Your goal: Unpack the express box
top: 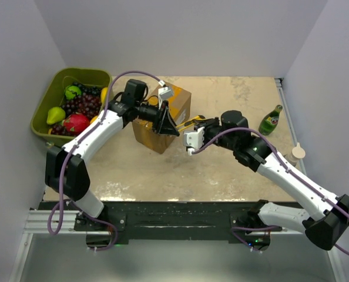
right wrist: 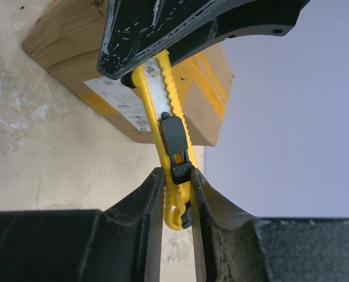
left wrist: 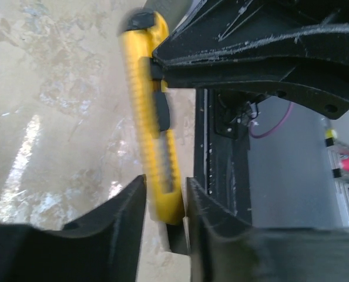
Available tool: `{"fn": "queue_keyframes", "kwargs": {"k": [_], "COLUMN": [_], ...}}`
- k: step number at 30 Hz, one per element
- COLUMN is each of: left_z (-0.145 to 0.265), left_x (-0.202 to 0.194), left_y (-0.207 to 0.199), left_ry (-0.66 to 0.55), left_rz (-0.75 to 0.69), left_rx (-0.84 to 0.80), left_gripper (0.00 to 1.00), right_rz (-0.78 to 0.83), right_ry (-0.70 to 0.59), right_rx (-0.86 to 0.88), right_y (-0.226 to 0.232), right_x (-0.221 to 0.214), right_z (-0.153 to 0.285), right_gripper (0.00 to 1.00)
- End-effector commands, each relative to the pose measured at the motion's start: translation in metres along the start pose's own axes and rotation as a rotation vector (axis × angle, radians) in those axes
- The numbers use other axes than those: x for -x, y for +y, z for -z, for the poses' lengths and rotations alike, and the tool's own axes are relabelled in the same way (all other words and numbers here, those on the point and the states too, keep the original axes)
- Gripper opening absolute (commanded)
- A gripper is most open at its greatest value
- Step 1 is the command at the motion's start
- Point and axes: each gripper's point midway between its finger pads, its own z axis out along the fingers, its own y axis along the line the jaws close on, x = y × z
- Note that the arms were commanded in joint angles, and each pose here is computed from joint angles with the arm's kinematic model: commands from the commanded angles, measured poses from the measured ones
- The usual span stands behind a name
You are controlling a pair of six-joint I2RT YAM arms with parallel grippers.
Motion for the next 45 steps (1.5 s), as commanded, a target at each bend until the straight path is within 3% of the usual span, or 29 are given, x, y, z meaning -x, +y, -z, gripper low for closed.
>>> {"fn": "queue_keyframes", "kwargs": {"k": [1, 3, 8, 11, 12, 13, 15, 16, 17, 19, 20, 23, 25, 27, 29, 36, 40, 41, 43, 44, 45], "left_z": [-0.002, -0.002, -0.003, -0.004, -0.004, -0.004, -0.005, -0.005, -0.005, -0.005, -0.005, -0.002, 0.0, 0.002, 0.005, 0.011, 0.028, 0.03, 0.047, 0.047, 0.048], "left_x": [0.021, 0.022, 0.021, 0.019, 0.019, 0.019, 0.019, 0.018, 0.017, 0.011, 0.008, -0.003, -0.012, -0.022, -0.024, -0.018, 0.004, -0.002, 0.029, 0.031, 0.039], "left_y": [-0.019, -0.021, -0.025, -0.027, -0.027, -0.028, -0.027, -0.024, -0.021, -0.011, -0.004, 0.012, 0.022, 0.028, 0.03, 0.019, 0.013, 0.014, 0.008, 0.004, 0.001], "left_ry": [-0.04, -0.043, -0.045, -0.046, -0.052, -0.053, -0.055, -0.054, -0.054, -0.036, -0.027, 0.026, 0.073, 0.108, 0.117, 0.07, -0.052, -0.087, -0.228, -0.261, -0.285], "left_rz": [-0.049, -0.019, 0.004, 0.03, 0.027, 0.033, 0.048, 0.054, 0.039, 0.038, -0.028, -0.118, -0.127, -0.191, -0.26, -0.355, -0.345, -0.229, -0.295, -0.23, -0.256], "left_rx": [-0.092, -0.1, -0.132, -0.153, -0.16, -0.169, -0.167, -0.153, -0.14, -0.076, -0.049, 0.03, 0.069, 0.082, 0.1, 0.119, 0.18, 0.19, 0.219, 0.208, 0.2], "left_gripper": [0.32, 0.36, 0.32, 0.18, 0.04, 0.0, 0.0, 0.0, 0.0, 0.0, 0.0, 0.0, 0.0, 0.0, 0.0, 0.0, 0.0, 0.0, 0.0, 0.0, 0.0], "right_rz": [0.076, 0.096, 0.104, 0.106, 0.104, 0.103, 0.098, 0.083, 0.039, -0.021, -0.117, -0.292, -0.401, -0.533, -0.647, -0.863, -1.08, -1.143, -1.232, -1.252, -1.272], "right_ry": [-0.06, -0.059, -0.066, -0.066, -0.063, -0.063, -0.059, -0.06, -0.057, -0.068, -0.061, -0.063, -0.153, -0.182, -0.194, -0.304, -0.389, -0.451, -0.514, -0.57, -0.583], "right_rx": [-0.073, -0.072, -0.067, -0.067, -0.06, -0.06, -0.058, -0.062, -0.062, -0.074, -0.039, 0.043, 0.061, 0.1, 0.243, 0.591, 0.529, 0.465, 0.417, 0.398, 0.437], "right_y": [-0.022, -0.02, -0.018, -0.017, -0.015, -0.014, -0.01, -0.01, -0.009, -0.018, -0.011, -0.025, -0.054, -0.066, -0.051, -0.022, -0.048, -0.074, -0.089, -0.103, -0.1], "right_x": [0.018, 0.017, 0.02, 0.019, 0.018, 0.018, 0.016, 0.016, 0.015, 0.022, 0.022, 0.026, 0.039, 0.048, 0.047, 0.064, 0.052, 0.055, 0.051, 0.057, 0.058], "right_z": [0.008, 0.008, 0.007, 0.007, 0.006, 0.006, 0.005, 0.004, 0.005, 0.01, 0.013, 0.033, 0.047, 0.057, 0.046, 0.019, 0.008, 0.005, 0.012, 0.016, 0.015], "right_gripper": [0.13, 0.13, 0.13, 0.13, 0.13, 0.13, 0.24, 0.34, 0.51, 0.64, 0.71, 0.76, 0.81, 0.82, 0.81, 0.8, 0.8, 0.79, 0.8, 0.8, 0.8]}}
